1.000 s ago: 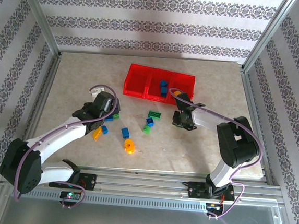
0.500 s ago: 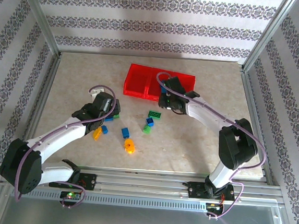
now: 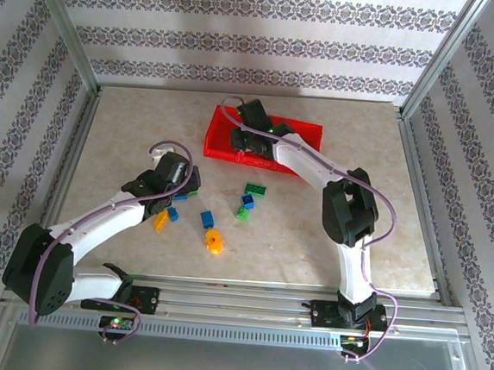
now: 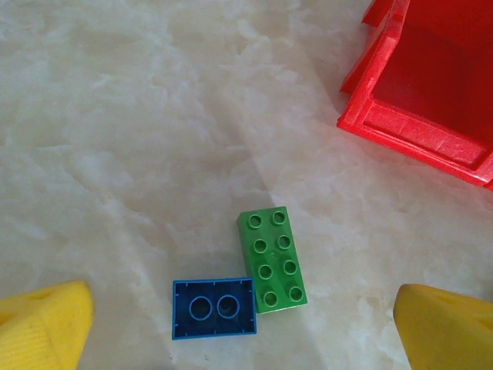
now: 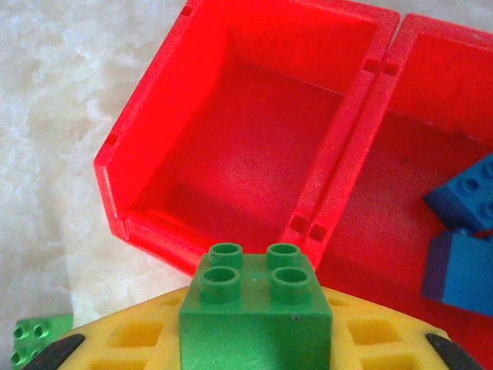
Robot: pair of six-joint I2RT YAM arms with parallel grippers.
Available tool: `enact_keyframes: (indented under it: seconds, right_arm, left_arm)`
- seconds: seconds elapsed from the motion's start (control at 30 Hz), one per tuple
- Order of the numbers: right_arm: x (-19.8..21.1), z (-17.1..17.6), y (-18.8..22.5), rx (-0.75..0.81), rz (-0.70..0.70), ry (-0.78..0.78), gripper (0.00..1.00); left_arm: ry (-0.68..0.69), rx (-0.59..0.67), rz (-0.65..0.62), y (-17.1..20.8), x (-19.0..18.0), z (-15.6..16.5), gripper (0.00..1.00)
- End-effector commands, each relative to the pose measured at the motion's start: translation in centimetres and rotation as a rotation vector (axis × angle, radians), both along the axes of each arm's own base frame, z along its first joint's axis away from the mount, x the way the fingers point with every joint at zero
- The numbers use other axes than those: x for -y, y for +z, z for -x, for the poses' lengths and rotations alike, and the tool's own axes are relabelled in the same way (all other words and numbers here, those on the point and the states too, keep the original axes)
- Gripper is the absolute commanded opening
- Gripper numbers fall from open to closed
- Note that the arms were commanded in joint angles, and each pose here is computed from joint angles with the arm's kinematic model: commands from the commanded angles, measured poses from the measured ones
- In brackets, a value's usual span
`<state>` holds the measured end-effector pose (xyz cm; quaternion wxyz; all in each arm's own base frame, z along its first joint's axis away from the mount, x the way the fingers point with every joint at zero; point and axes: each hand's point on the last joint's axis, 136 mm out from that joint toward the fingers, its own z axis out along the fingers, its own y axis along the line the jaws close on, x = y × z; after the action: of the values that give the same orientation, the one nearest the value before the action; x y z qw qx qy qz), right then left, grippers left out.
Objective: Sort the legos into containers by color
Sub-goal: Place the lego in the container.
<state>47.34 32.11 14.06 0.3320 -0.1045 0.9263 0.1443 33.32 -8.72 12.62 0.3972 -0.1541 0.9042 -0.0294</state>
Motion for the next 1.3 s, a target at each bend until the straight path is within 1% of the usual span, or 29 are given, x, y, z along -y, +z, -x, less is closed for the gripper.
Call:
enact_keyframes:
  seconds: [0.0,0.13,0.3,0.57,0.8,0.9,1.0,1.07,1.27]
  right_arm:
    - [-1.8,-0.5,0.4,0.038,0.028,0.056,0.16]
    - [-3.6,-1.1,0.1,0.076,0.066,0.103,0.17]
    - [-4.5,-1.9,-1.0,0.096,0.112,0.112,0.19]
    - [-5.1,-2.8,-3.1,0.080,0.136,0.107,0.25]
    - [-5.1,-3.4,-4.7,0.072,0.167,0.105,0.28]
    - [-5.1,-3.6,-4.8,0.074,0.175,0.105,0.31]
    - [-5.1,-3.7,-4.8,0.072,0.182,0.106,0.39]
    - [-5.1,-3.7,-4.6,0.075,0.184,0.106,0.43]
    - [-5.1,-3.7,-3.1,0.095,0.179,0.109,0.46]
  left_arm:
    - [0.019,0.005,0.021,-0.1,-0.2,-0.4,0.99]
    - [0.017,-0.003,0.031,-0.6,0.0,-0.4,1.00]
    - [0.015,-0.009,0.043,-1.0,0.1,-0.5,1.00]
    - [0.015,-0.013,0.045,-1.1,0.0,-0.5,1.00]
    - [0.014,-0.017,0.053,-1.2,-0.1,-0.4,1.00]
    - [0.016,-0.020,0.050,-1.2,-0.2,-0.4,1.00]
    - [0.021,-0.020,0.048,-1.2,-0.3,-0.4,1.00]
    - [0.020,-0.018,0.049,-1.1,-0.4,-0.4,1.00]
    - [0.024,-0.012,0.050,-0.9,-0.6,-0.5,1.00]
